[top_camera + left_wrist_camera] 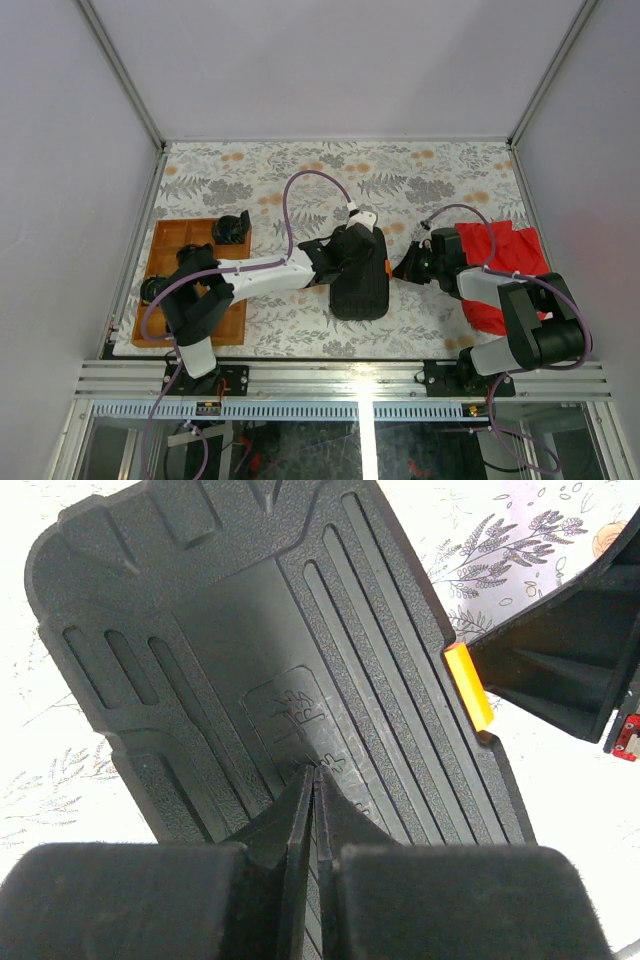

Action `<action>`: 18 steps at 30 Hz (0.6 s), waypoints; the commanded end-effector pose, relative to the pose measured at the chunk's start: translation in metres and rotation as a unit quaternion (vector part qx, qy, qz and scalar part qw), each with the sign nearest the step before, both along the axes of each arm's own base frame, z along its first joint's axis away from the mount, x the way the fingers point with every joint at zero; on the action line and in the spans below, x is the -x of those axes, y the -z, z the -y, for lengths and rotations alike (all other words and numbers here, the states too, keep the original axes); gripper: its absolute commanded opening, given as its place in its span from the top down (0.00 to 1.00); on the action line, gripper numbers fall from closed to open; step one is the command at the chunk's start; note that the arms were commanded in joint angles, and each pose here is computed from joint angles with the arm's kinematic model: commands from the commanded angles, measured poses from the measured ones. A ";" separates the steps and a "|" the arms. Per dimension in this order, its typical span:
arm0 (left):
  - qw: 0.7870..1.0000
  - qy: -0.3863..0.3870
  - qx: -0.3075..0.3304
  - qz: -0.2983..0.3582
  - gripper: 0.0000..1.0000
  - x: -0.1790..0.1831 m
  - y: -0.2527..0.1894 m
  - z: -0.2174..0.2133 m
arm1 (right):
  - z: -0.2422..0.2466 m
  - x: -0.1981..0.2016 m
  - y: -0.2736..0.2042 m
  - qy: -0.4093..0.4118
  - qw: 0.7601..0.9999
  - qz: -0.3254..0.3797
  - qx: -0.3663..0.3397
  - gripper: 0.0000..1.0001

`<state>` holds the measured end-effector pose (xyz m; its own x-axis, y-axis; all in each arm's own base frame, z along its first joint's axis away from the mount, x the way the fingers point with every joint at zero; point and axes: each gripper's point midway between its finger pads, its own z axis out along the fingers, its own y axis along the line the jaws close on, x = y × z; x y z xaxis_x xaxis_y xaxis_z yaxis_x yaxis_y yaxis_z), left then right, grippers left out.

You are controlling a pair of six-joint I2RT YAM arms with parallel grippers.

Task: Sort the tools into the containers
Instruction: Close the storage box at the center of the board, then reset both arms

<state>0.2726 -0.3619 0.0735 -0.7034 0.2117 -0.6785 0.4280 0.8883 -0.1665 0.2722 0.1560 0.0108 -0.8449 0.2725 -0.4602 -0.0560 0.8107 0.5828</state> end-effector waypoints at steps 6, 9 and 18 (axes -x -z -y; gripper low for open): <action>0.993 0.041 -0.075 -0.087 1.00 0.044 0.062 -0.017 | 0.026 -0.010 -0.016 0.061 0.993 0.024 0.099 0.90; 0.992 0.041 -0.074 -0.088 1.00 0.044 0.062 -0.016 | 0.029 -0.013 -0.027 0.070 0.991 0.047 0.101 0.89; 0.993 0.041 -0.073 -0.089 1.00 0.045 0.062 -0.016 | 0.001 -0.012 -0.039 0.025 0.997 0.072 0.029 0.88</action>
<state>0.2729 -0.3666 0.0737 -0.6967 0.2124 -0.6852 0.4361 0.8838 -0.1695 0.2809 0.1412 0.0443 -0.7552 0.2859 -0.5898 -0.0443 0.8756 0.4810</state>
